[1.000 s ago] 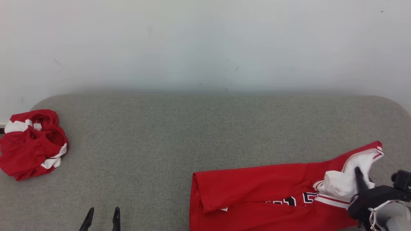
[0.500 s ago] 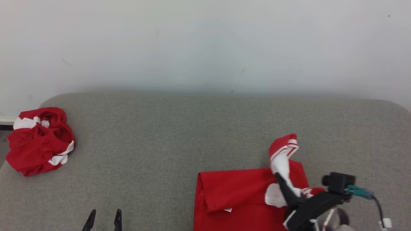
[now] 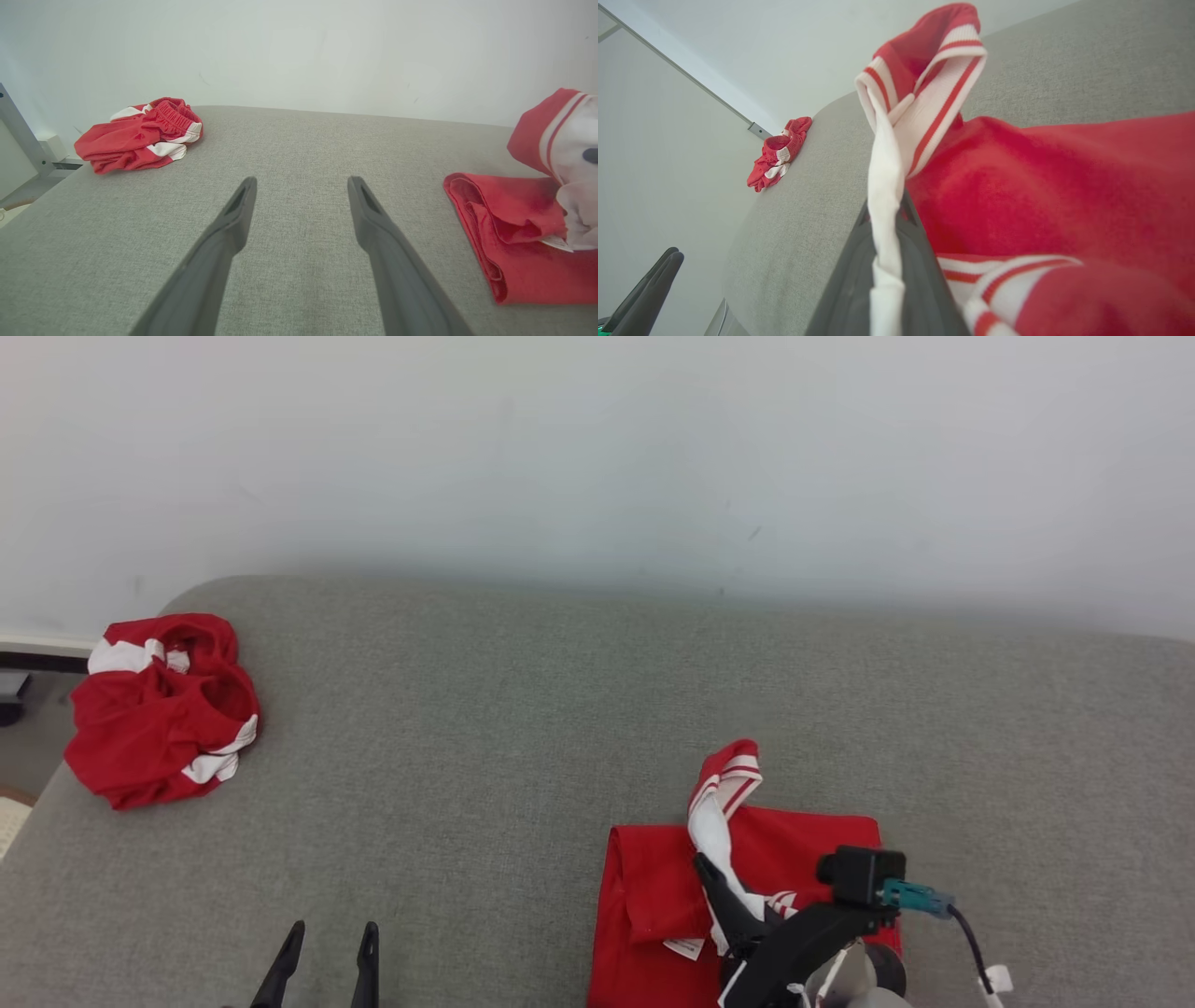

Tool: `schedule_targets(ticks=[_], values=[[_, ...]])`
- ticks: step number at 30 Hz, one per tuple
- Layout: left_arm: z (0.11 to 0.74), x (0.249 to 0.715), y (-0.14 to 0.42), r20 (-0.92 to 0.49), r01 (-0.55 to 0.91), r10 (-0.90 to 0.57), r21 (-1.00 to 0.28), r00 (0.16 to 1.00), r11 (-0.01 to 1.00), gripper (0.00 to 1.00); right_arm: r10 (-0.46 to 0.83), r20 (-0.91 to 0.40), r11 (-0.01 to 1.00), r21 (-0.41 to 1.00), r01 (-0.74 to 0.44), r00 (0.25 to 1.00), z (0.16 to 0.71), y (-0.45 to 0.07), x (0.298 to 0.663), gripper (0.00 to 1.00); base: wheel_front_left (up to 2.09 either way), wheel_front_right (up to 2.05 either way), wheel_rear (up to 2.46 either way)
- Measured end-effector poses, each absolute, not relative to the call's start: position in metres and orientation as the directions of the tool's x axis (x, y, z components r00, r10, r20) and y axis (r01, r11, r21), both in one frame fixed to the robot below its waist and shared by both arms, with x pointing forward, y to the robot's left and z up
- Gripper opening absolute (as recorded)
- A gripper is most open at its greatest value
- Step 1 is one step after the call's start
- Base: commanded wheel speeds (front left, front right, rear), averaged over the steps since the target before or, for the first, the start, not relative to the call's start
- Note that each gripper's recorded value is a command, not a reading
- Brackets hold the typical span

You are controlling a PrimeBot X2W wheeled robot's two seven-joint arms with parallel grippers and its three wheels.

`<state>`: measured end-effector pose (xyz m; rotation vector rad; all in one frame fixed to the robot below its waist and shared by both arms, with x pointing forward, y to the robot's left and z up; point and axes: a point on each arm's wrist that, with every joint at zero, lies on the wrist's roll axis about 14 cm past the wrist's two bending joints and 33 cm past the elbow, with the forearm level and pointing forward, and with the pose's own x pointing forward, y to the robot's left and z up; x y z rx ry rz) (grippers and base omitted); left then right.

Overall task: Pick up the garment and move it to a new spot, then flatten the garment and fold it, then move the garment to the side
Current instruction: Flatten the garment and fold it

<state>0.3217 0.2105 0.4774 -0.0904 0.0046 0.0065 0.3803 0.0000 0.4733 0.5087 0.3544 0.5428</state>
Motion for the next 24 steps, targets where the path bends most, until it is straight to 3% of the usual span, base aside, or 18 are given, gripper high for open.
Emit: schedule_targets(ticks=[10, 11, 12, 16, 20, 24], values=[[0.473, 0.321, 0.213, -0.021, -0.020, 0.018, -0.098, 1.000, 0.995, 1.00, 0.612, -0.208, 0.728, 0.526, -0.440, 0.763, 0.452, 0.029, 0.380, 0.00, 0.00, 0.00, 0.00], [0.473, 0.321, 0.213, -0.021, -0.020, 0.018, -0.098, 1.000, 0.995, 1.00, 0.613, -0.211, 0.724, 0.536, -0.434, 0.762, 0.451, 0.030, 0.379, 0.40, 0.00, 0.00, 0.00], [0.473, 0.322, 0.212, -0.021, -0.020, 0.018, -0.100, 1.000, 0.995, 1.00, 0.617, -0.215, 0.720, 0.542, -0.433, 0.757, 0.449, 0.032, 0.377, 1.00, 0.00, 0.00, 0.00], [0.473, 0.322, 0.212, -0.021, -0.020, 0.018, -0.102, 1.000, 0.995, 1.00, 0.618, -0.171, 0.699, 0.567, -0.437, 0.767, 0.459, 0.038, 0.381, 1.00, 0.00, 0.00, 0.00], [0.474, 0.324, 0.212, -0.018, -0.020, 0.018, -0.105, 1.000, 0.994, 1.00, 0.599, -0.076, 0.713, 0.503, -0.488, 0.797, 0.488, 0.034, 0.401, 1.00, 0.00, 0.00, 0.00], [0.475, 0.325, 0.212, -0.013, -0.020, 0.019, -0.107, 1.000, 0.994, 1.00, 0.495, 0.060, 0.760, 0.454, -0.465, 0.867, 0.531, -0.008, 0.432, 1.00, 0.00, 0.00, 0.00]])
